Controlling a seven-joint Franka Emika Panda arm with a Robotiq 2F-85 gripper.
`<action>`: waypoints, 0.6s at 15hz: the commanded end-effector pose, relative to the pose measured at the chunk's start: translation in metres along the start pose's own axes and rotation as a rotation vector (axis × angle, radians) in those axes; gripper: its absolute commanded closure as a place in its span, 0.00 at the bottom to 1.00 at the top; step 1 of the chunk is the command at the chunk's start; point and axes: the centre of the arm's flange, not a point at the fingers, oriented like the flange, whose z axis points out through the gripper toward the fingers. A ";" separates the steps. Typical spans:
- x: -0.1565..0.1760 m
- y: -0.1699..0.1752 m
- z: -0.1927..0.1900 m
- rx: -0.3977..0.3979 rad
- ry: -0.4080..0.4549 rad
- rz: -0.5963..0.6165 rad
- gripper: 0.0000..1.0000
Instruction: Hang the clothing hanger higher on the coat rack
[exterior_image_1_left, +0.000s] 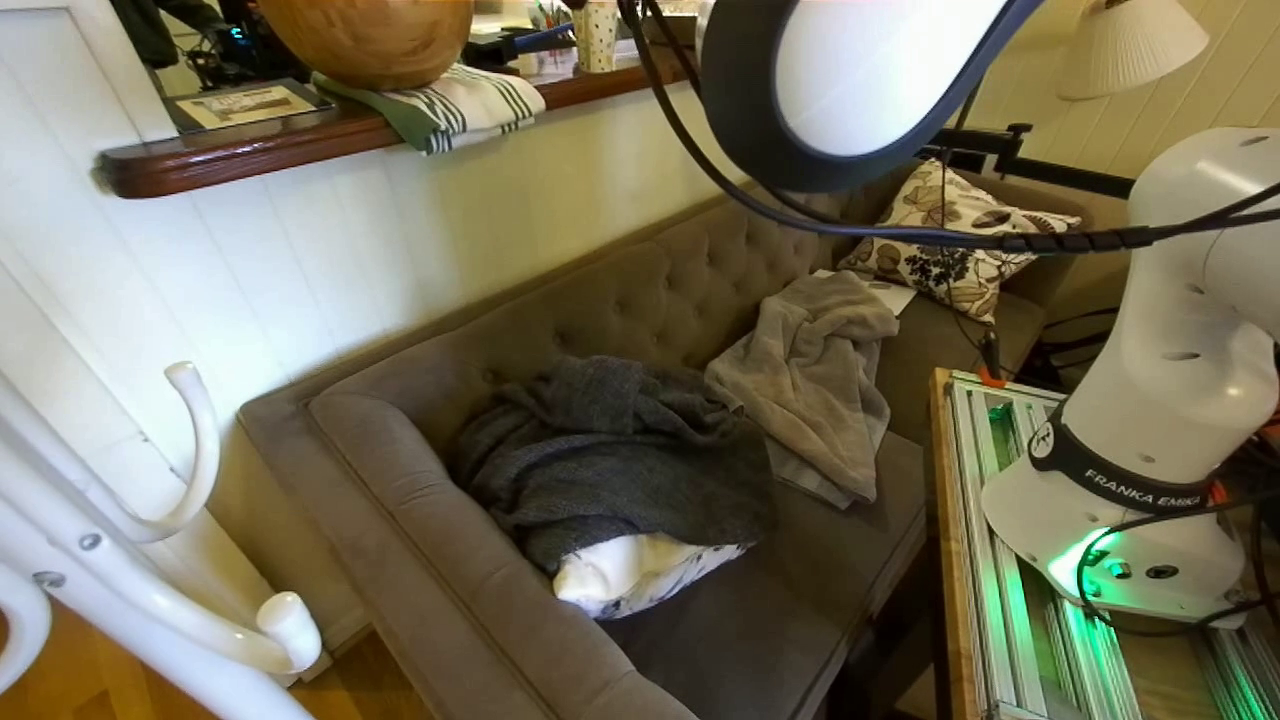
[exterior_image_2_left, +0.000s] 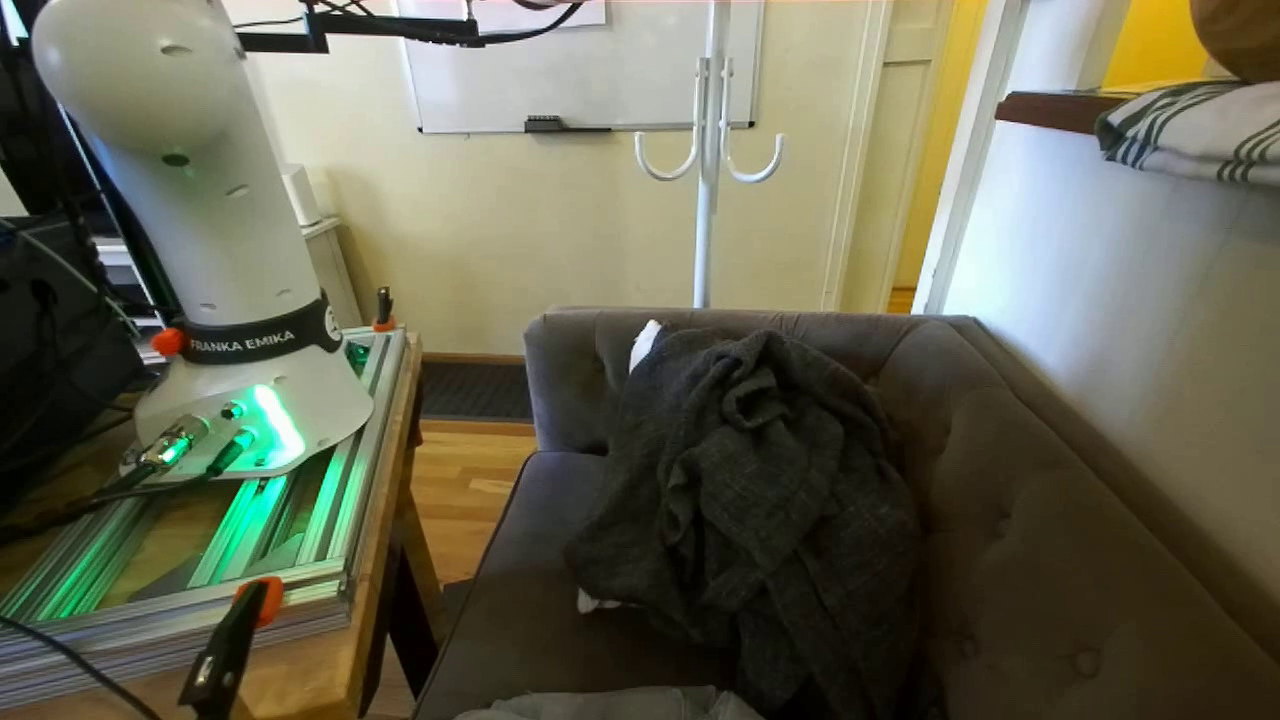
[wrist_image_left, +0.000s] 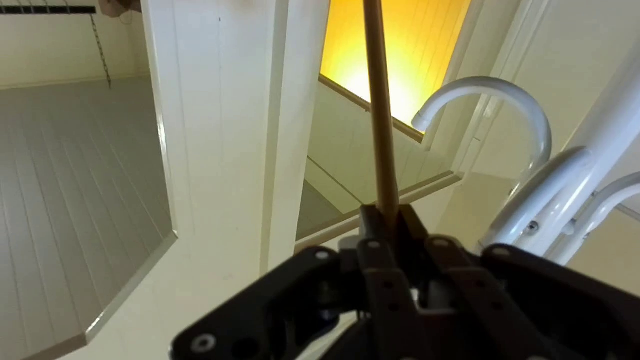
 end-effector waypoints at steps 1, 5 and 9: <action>-0.038 0.015 -0.015 0.075 0.055 0.115 0.97; -0.053 0.017 0.000 0.164 -0.006 0.217 0.97; -0.080 0.017 0.013 0.210 -0.070 0.263 0.97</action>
